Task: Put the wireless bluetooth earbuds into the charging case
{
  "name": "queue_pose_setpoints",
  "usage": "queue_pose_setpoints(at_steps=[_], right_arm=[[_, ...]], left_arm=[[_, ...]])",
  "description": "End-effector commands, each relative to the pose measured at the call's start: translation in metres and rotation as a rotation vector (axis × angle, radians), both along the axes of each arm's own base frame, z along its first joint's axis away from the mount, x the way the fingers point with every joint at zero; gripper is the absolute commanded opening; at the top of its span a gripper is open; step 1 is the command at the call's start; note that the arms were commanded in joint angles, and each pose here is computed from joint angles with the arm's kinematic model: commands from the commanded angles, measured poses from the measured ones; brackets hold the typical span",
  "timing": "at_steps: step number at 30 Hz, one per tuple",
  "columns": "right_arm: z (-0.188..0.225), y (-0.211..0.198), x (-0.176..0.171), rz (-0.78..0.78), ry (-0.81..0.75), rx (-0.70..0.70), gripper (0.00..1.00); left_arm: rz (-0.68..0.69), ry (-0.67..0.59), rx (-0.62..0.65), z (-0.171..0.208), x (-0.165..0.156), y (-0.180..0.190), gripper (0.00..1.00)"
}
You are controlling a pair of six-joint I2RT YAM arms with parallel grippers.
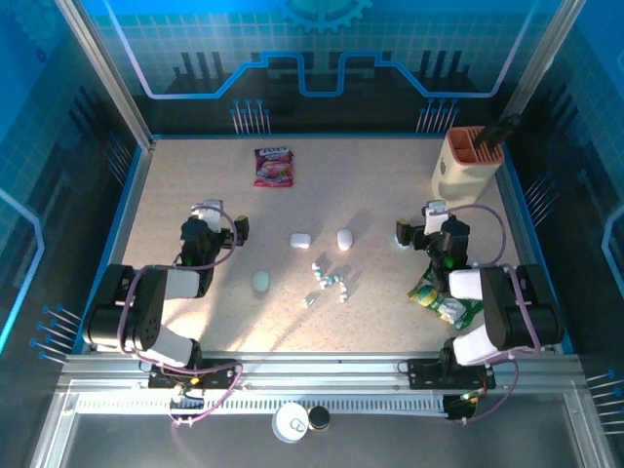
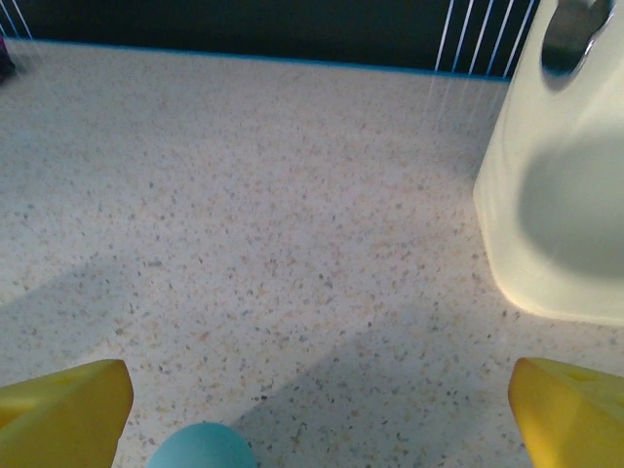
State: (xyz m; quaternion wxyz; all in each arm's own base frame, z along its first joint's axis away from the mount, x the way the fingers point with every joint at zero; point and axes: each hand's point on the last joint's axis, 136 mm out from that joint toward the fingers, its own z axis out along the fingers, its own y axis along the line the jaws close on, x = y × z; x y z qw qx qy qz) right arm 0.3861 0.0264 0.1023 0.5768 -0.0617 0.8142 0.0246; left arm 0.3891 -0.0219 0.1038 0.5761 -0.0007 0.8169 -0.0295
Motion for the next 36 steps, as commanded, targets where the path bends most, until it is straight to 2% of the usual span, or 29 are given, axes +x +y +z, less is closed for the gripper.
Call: queue_pose_setpoints(at_steps=[1,5,11,15,20,25,31,36], right_arm=[[0.028,0.005,-0.001,0.010,-0.057,-0.016,1.00],[0.047,0.012,-0.005,0.019,-0.078,-0.049,1.00],[0.079,0.049,-0.016,0.114,-0.101,-0.043,1.00],[0.085,0.074,-0.022,0.106,0.008,0.058,1.00],[0.083,0.131,-0.039,0.270,0.098,0.113,1.00],[0.074,0.174,-0.064,0.438,0.172,0.126,1.00],[0.052,0.182,-0.083,0.441,0.243,0.191,1.00],[0.027,0.183,-0.092,0.417,0.315,0.240,1.00]], left_arm=[[-0.001,-0.014,0.077,0.025,0.002,-0.006,0.99],[-0.007,-0.009,0.095,0.044,-0.002,-0.018,0.99],[-0.042,0.039,0.035,0.066,-0.013,-0.050,0.99],[-0.048,0.105,-0.030,0.066,-0.024,-0.073,0.99],[-0.059,0.234,-0.046,0.054,-0.049,-0.095,0.99],[-0.048,0.446,-0.078,0.032,-0.092,-0.100,0.99],[-0.076,0.670,-0.140,-0.002,-0.139,-0.112,0.99],[-0.020,0.748,-0.149,-0.023,-0.153,-0.109,0.99]])
